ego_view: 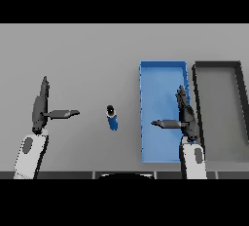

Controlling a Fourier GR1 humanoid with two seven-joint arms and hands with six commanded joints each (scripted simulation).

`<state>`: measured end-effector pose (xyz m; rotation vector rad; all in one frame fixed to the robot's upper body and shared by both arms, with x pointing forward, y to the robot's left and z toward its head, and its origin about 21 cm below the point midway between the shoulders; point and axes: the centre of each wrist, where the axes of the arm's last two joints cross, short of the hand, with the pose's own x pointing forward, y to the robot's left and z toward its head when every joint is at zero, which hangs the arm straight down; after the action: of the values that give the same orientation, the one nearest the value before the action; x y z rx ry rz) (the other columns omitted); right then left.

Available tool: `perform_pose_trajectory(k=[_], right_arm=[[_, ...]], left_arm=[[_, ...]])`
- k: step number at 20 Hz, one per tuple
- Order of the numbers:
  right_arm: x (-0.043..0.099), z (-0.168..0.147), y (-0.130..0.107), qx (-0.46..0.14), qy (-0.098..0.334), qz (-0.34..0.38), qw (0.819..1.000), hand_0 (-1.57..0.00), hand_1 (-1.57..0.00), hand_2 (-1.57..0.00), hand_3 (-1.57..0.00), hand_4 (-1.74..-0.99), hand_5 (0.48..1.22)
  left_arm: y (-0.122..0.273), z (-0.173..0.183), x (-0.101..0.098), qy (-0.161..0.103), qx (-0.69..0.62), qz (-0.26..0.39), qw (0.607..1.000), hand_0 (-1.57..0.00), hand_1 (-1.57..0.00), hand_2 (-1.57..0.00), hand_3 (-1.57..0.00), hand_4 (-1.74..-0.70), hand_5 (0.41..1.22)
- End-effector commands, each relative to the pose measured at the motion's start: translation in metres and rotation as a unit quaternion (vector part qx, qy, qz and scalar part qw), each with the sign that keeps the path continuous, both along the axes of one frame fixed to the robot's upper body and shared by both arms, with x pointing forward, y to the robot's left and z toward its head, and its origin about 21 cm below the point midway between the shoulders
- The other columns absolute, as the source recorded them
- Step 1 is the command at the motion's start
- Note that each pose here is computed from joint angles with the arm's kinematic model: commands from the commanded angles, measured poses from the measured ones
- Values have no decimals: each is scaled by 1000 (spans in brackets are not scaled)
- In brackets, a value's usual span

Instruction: Pick up the blue pipe and place it into the blue bin.

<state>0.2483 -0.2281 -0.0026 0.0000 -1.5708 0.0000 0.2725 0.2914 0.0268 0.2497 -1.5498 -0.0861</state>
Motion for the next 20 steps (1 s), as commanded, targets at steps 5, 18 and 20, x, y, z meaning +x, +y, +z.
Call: perform_pose_trajectory(k=[5, 18, 20], right_arm=[[-1, 0, -5, -1, 0, -1, 1000, 1, 1, 1, 1, -1222, 603], [-25, 17, -23, -125, -43, 70, 989, 1, 1, 1, 1, -1215, 587], [-20, 17, -22, -122, -51, 72, 989, 1, 1, 1, 1, -1225, 595]], left_arm=[[-5, 0, -1, -5, 0, -2, 1000, 1, 1, 1, 1, -1006, 586], [15, 3, -30, 9, 71, -238, 969, 1, 1, 1, 1, -1020, 582], [14, 7, -30, 27, 82, -270, 959, 1, 1, 1, 1, -1031, 565]])
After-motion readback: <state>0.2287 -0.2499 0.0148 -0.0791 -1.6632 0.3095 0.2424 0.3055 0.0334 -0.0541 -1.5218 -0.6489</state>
